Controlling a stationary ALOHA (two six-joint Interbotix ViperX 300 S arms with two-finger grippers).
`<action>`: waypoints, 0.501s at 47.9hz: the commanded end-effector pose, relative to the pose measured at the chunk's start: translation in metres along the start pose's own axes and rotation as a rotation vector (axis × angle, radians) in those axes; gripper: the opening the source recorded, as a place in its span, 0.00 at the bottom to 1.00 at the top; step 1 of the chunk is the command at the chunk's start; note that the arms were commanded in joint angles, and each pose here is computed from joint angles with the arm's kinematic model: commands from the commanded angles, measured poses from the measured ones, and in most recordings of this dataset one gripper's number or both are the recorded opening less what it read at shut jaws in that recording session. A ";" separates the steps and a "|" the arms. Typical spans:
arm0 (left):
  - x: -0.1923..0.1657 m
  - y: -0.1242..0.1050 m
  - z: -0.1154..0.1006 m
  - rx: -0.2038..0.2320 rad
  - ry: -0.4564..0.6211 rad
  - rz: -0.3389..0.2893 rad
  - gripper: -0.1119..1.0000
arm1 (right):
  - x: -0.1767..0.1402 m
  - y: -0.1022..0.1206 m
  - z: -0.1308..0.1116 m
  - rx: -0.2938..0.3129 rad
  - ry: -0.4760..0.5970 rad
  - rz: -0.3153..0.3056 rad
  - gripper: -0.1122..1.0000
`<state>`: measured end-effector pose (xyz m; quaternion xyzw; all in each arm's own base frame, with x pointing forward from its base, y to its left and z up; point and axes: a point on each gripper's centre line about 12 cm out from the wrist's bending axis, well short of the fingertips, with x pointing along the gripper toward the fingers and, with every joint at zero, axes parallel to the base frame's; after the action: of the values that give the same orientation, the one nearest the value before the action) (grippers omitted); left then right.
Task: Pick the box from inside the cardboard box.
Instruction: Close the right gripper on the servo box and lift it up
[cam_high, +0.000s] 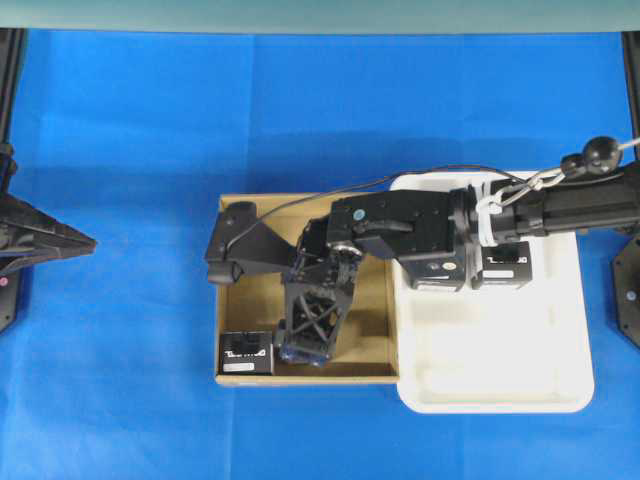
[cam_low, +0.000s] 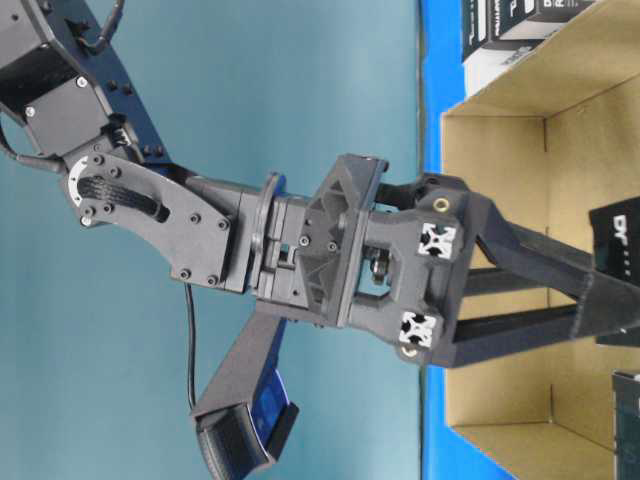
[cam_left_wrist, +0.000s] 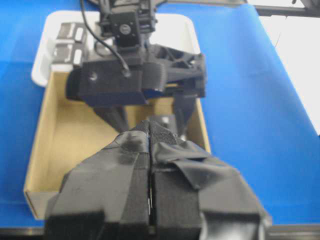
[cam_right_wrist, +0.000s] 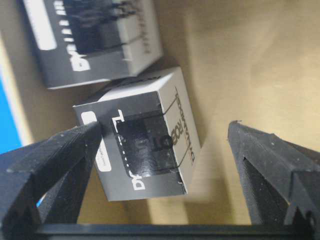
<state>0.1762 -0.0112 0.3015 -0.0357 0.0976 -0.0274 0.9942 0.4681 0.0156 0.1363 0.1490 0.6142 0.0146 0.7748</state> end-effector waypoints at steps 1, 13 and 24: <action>0.000 -0.001 0.009 -0.011 -0.021 -0.002 0.04 | 0.003 -0.013 -0.002 0.011 0.014 -0.020 1.00; 0.000 -0.001 0.009 -0.021 -0.020 -0.003 0.04 | -0.001 -0.030 -0.001 0.002 0.011 -0.041 1.00; 0.000 -0.001 0.010 -0.023 -0.023 -0.002 0.04 | -0.005 -0.045 0.002 0.013 0.000 -0.047 1.00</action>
<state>0.1759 -0.0113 0.3018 -0.0480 0.0971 -0.0264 0.9938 0.4644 -0.0183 0.1372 0.1401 0.6113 0.0010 0.7789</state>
